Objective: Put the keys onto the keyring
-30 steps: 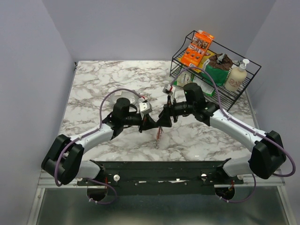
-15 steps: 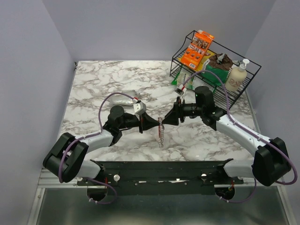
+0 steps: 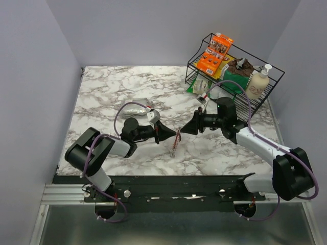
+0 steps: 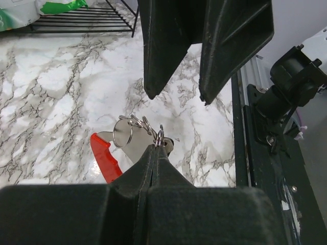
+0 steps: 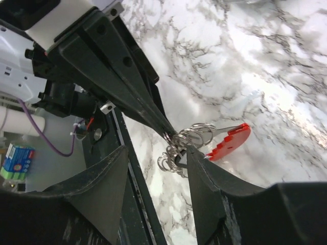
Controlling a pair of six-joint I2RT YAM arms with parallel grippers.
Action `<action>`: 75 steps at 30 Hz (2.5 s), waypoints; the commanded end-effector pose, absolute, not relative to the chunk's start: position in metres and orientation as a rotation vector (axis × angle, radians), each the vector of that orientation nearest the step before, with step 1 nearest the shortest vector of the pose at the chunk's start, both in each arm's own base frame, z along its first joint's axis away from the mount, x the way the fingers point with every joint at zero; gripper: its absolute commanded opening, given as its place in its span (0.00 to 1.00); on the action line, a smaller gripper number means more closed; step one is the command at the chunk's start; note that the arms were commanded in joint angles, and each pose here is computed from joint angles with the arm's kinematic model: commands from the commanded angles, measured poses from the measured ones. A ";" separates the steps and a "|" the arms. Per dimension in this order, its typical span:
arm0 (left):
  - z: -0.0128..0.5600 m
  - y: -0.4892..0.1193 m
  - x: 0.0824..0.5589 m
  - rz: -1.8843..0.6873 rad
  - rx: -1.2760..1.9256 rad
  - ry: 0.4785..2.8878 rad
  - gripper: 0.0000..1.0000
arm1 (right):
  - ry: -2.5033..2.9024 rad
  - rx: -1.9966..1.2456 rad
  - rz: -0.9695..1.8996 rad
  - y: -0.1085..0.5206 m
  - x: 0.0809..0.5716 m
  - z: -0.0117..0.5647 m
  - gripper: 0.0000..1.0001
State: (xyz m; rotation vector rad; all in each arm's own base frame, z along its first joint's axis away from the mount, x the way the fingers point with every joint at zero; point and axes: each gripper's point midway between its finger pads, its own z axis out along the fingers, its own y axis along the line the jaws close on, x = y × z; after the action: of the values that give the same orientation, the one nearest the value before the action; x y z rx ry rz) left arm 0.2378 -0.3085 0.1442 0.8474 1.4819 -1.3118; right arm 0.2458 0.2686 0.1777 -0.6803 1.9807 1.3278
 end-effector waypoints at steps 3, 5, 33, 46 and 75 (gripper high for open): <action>0.152 -0.317 0.247 -1.373 0.768 1.383 0.00 | 1.973 -0.621 1.370 0.266 0.259 0.168 0.57; 0.148 -0.320 0.251 -1.383 0.759 1.391 0.00 | 1.974 -0.623 1.367 0.266 0.259 0.166 0.57; 0.154 -0.321 0.247 -1.419 0.772 1.319 0.00 | 2.175 -0.502 1.349 0.256 0.256 0.103 0.50; 0.161 -0.320 0.239 -1.435 0.816 1.289 0.00 | 2.065 -0.534 1.462 0.264 0.249 0.102 0.43; 0.172 -0.319 0.229 -1.452 0.861 1.244 0.00 | 1.984 -0.571 1.581 0.265 0.233 0.102 0.26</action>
State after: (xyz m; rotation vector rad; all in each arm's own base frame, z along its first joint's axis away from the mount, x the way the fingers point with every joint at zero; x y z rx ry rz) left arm 0.2325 -0.3185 0.0995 0.7462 1.6820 -1.5115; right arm 0.2370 0.2653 0.0980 -0.5368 2.0265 1.5575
